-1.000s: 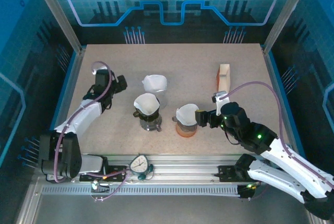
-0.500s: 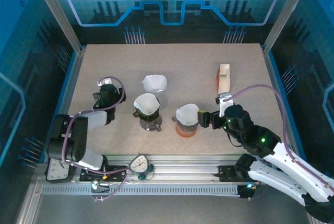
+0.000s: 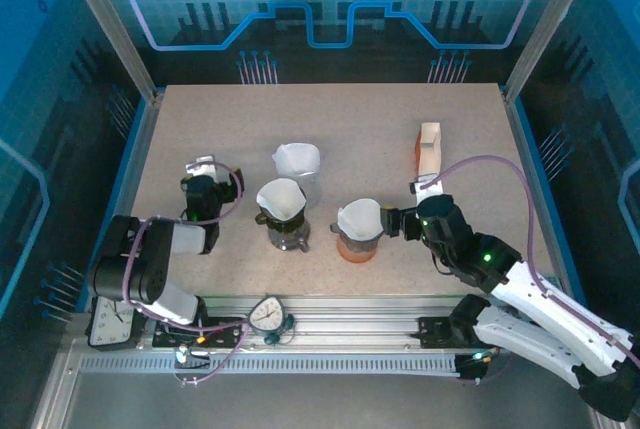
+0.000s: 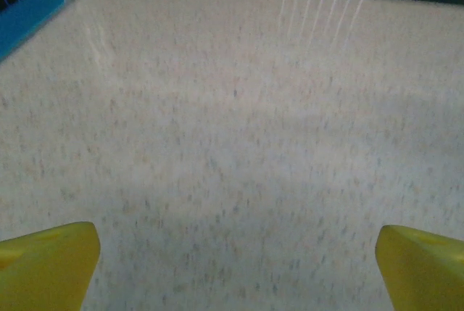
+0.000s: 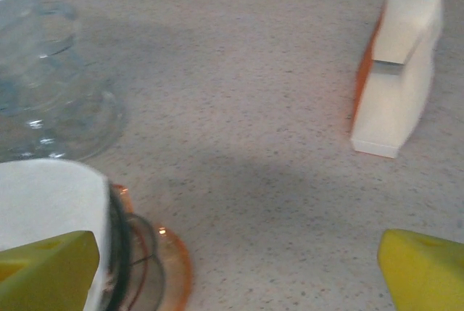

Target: Place the coffee filter in the dripper

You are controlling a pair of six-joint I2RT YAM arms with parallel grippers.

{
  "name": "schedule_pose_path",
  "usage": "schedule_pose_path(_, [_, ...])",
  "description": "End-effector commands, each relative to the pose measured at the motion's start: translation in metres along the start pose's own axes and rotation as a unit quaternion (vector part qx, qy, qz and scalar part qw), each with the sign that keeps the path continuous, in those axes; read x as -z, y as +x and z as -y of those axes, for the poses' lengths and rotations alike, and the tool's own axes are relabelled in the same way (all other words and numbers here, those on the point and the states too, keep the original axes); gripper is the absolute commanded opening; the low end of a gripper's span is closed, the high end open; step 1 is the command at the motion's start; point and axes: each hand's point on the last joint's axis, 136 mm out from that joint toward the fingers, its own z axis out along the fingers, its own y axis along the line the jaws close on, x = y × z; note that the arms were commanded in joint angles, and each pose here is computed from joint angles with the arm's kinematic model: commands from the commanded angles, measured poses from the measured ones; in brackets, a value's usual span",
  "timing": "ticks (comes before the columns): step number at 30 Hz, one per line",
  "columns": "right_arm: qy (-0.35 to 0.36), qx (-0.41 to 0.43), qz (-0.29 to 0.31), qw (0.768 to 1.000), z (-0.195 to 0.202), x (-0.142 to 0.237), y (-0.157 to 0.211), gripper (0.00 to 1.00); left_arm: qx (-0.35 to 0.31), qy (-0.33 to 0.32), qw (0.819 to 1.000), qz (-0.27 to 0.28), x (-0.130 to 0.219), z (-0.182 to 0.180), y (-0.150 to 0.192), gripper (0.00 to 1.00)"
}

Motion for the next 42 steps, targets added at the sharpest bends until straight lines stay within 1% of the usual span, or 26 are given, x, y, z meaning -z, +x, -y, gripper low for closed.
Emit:
schedule_pose_path(1, [0.066, -0.046, 0.027, 0.996, 0.031, -0.004, -0.019, 1.00, -0.005, 0.011, 0.999, 0.043, -0.001, 0.005, -0.022, 0.99])
schedule_pose_path(3, [0.092, -0.061, 0.024, 0.994, 0.047, -0.015, -0.015, 1.00, -0.005, 0.011, 0.999, 0.040, -0.002, 0.005, -0.021, 0.99])
schedule_pose_path(5, [0.100, -0.064, 0.021, 0.993, 0.057, -0.025, -0.012, 1.00, -0.005, 0.012, 0.999, 0.040, -0.002, 0.006, -0.021, 0.99])
schedule_pose_path(7, [0.113, -0.053, 0.036, 0.992, 0.067, -0.035, -0.016, 1.00, -0.006, 0.011, 0.999, 0.040, -0.002, 0.005, -0.021, 0.99])
schedule_pose_path(10, [0.177, -0.007, 0.068, 0.982, 0.093, -0.043, -0.024, 1.00, -0.006, 0.011, 0.999, 0.040, -0.002, 0.005, -0.021, 0.99])
schedule_pose_path(11, [0.207, 0.001, 0.076, 0.975, 0.106, -0.045, -0.026, 1.00, -0.006, 0.011, 0.999, 0.039, -0.002, 0.005, -0.020, 0.99])
schedule_pose_path(12, [0.233, 0.005, 0.081, 0.969, 0.119, -0.048, -0.026, 1.00, -0.006, 0.011, 0.999, 0.040, -0.001, 0.006, -0.021, 0.99])
schedule_pose_path(14, [0.254, -0.005, 0.079, 0.964, 0.139, -0.057, -0.019, 1.00, -0.005, 0.011, 0.999, 0.041, -0.002, 0.005, -0.021, 0.99])
schedule_pose_path(16, [0.239, -0.006, 0.085, 0.967, 0.148, -0.072, -0.012, 1.00, -0.005, 0.011, 0.999, 0.040, -0.002, 0.005, -0.021, 0.99])
schedule_pose_path(18, [0.224, 0.000, 0.120, 0.967, 0.148, -0.085, -0.012, 1.00, -0.005, 0.012, 0.999, 0.040, -0.002, 0.006, -0.021, 0.99])
schedule_pose_path(20, [0.207, 0.011, 0.142, 0.968, 0.145, -0.097, -0.013, 1.00, -0.005, 0.012, 0.999, 0.040, -0.002, 0.005, -0.021, 0.99])
schedule_pose_path(21, [0.191, 0.022, 0.143, 0.971, 0.140, -0.105, -0.012, 1.00, -0.005, 0.012, 0.999, 0.040, -0.002, 0.006, -0.021, 0.99])
schedule_pose_path(24, [0.178, 0.034, 0.139, 0.974, 0.138, -0.125, -0.007, 1.00, -0.005, 0.012, 0.999, 0.040, -0.002, 0.005, -0.021, 0.99])
schedule_pose_path(27, [0.159, 0.023, 0.138, 0.977, 0.139, -0.142, -0.002, 1.00, -0.005, 0.012, 0.999, 0.040, -0.002, 0.006, -0.021, 0.99])
schedule_pose_path(29, [0.142, 0.029, 0.129, 0.981, 0.135, -0.155, 0.001, 1.00, -0.005, 0.012, 0.999, 0.040, -0.002, 0.005, -0.021, 0.99])
schedule_pose_path(30, [0.128, 0.035, 0.114, 0.985, 0.131, -0.162, 0.003, 1.00, -0.005, 0.012, 0.999, 0.040, -0.002, 0.006, -0.021, 0.99])
schedule_pose_path(33, [0.113, 0.017, 0.105, 0.988, 0.136, -0.166, 0.007, 1.00, -0.005, 0.013, 0.999, 0.040, -0.002, 0.006, -0.021, 0.99])
schedule_pose_path(35, [0.109, 0.020, 0.128, 0.986, 0.135, -0.165, 0.009, 1.00, -0.005, 0.012, 0.999, 0.040, -0.002, 0.006, -0.021, 0.99])
schedule_pose_path(37, [0.112, 0.015, 0.112, 0.987, 0.136, -0.166, 0.012, 1.00, -0.005, 0.012, 0.999, 0.040, -0.002, 0.006, -0.021, 0.99])
schedule_pose_path(38, [0.114, 0.018, 0.122, 0.986, 0.137, -0.165, 0.010, 1.00, -0.005, 0.012, 0.999, 0.040, -0.002, 0.006, -0.021, 0.99])
schedule_pose_path(42, [0.114, 0.015, 0.116, 0.987, 0.137, -0.165, 0.011, 1.00, -0.005, 0.013, 0.999, 0.040, -0.002, 0.006, -0.021, 0.99])
